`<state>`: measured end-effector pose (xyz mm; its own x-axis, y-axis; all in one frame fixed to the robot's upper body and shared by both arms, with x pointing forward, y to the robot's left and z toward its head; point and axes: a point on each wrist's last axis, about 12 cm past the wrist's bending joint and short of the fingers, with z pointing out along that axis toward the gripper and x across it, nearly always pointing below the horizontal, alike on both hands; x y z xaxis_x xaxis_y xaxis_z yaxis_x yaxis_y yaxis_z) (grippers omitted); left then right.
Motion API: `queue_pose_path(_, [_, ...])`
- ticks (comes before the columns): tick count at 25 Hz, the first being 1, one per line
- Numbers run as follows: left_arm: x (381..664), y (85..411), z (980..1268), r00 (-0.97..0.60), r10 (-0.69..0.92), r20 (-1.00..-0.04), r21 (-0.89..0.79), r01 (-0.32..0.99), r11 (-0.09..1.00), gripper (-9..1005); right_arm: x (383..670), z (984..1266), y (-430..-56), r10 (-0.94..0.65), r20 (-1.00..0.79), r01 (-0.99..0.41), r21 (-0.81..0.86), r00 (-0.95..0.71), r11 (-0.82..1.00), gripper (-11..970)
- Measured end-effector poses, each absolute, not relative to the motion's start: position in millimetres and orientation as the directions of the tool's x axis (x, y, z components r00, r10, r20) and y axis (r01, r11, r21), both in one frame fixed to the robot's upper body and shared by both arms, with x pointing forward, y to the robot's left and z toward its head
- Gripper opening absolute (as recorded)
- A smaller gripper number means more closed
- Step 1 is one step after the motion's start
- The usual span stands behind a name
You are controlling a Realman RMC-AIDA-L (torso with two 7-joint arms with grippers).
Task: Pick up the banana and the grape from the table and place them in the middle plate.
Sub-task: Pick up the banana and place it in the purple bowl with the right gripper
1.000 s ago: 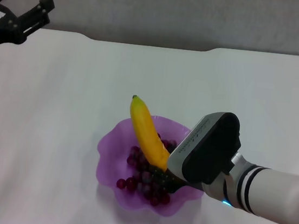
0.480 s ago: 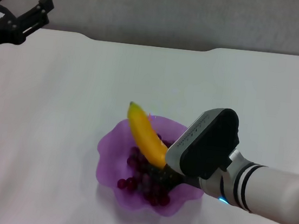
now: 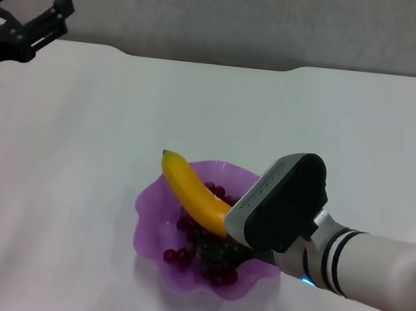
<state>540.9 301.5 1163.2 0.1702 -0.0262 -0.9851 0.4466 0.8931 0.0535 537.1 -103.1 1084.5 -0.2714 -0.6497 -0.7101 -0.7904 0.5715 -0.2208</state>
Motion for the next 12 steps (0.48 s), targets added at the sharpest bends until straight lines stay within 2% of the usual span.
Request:
queue_pose_path(5, [540.9,301.4,1163.1,0.170,-0.026,-0.985,0.053,0.447,0.893,816,534.8,1087.7,-99.4,-0.650,-0.714,-0.797,-0.222,-0.260,0.562,884])
queue_pose_path(12, [540.6,302.4,1163.0,0.170,-0.024,-0.985,0.054,0.445,0.894,816,527.8,1096.7,-92.8,-0.658,-0.717,-0.809,-0.233,-0.233,0.540,884])
